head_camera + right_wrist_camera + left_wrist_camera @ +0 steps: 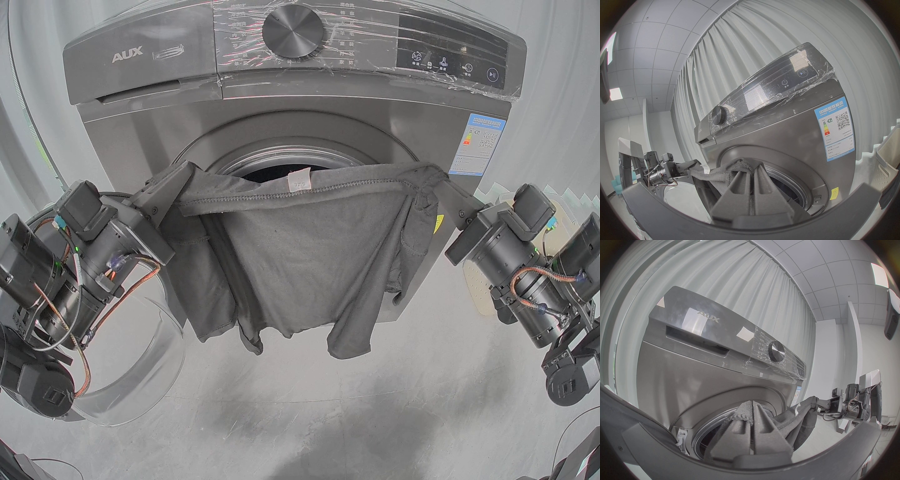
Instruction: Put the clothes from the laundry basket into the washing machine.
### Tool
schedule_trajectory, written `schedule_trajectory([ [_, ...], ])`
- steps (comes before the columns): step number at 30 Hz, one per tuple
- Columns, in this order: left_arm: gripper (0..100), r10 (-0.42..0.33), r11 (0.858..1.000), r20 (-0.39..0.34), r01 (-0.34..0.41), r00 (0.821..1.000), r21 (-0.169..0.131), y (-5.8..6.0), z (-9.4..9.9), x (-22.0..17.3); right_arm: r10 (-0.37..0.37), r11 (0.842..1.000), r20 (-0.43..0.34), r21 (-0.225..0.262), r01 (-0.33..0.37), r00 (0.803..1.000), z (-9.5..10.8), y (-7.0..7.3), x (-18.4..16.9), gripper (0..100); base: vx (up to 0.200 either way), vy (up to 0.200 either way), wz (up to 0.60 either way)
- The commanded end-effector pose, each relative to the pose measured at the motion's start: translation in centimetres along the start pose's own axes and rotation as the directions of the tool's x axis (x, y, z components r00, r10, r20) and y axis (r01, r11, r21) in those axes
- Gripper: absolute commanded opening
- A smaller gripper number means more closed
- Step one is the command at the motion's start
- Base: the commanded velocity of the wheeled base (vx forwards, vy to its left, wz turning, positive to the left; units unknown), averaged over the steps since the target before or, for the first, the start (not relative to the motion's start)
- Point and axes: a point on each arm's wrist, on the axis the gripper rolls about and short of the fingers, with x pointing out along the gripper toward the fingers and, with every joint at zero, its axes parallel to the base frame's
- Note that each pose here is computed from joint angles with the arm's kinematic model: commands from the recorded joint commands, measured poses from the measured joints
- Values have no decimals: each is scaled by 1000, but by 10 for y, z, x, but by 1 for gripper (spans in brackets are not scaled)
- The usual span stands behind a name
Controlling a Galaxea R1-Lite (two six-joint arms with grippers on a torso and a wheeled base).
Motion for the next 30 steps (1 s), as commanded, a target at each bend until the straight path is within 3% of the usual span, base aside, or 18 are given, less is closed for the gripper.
schedule_trajectory([
  [1,0,0,1000,-17,0,1000,-5,0,-4,-1,-1,1000,-12,1,1,1000,-3,0,-1,0,0,0,0],
  [5,0,-15,1000,-55,14,998,-19,-4,-15,0,-8,1000,-40,2,8,999,-10,-1,-3,0,0,0,0],
  [8,0,-46,998,-93,42,995,-43,-13,-28,4,-9,1000,-85,4,10,996,-20,-2,-7,0,0,0,0],
  [13,0,-73,996,-135,65,988,-63,-22,-46,11,13,1000,-160,20,-10,987,-37,5,-14,0,0,0,0],
  [14,0,-87,995,-124,79,988,-68,-23,-46,16,22,1000,-241,21,-17,970,-51,6,-27,0,0,0,0],
  [15,0,-92,994,-119,84,989,-71,-24,-45,18,23,1000,-259,22,-18,966,-55,6,-30,0,0,0,0],
  [16,0,-94,994,-99,87,991,-72,-24,-42,23,34,999,-316,25,-27,948,-65,8,-39,0,0,0,0],
  [19,0,-94,993,-106,87,990,-74,-26,-42,25,62,998,-352,46,-49,934,-78,15,-38,0,0,0,0],
  [21,0,-118,990,-110,109,987,-88,-34,-44,27,85,996,-362,65,-66,928,-87,23,-32,0,0,0,0],
  [23,0,-125,989,-107,116,986,-89,-36,-45,29,91,995,-411,72,-68,907,-102,26,-35,0,0,0,0],
  [24,0,-127,989,-103,118,987,-89,-37,-44,29,92,995,-434,73,-67,896,-108,26,-36,100,0,0,0],
  [26,0,-126,989,-97,118,987,-87,-37,-43,31,95,995,-473,75,-68,876,-117,27,-41,100,0,0,0],
  [27,0,-127,989,-89,119,988,-86,-37,-42,32,98,995,-517,70,-72,850,-126,28,-49,100,0,0,0],
  [29,0,-126,989,-81,119,989,-85,-37,-41,33,102,995,-563,69,-76,820,-136,30,-57,100,0,0,0],
  [30,0,-126,989,-81,119,989,-85,-37,-41,33,101,995,-569,68,-75,816,-138,30,-58,100,0,0,0],
])
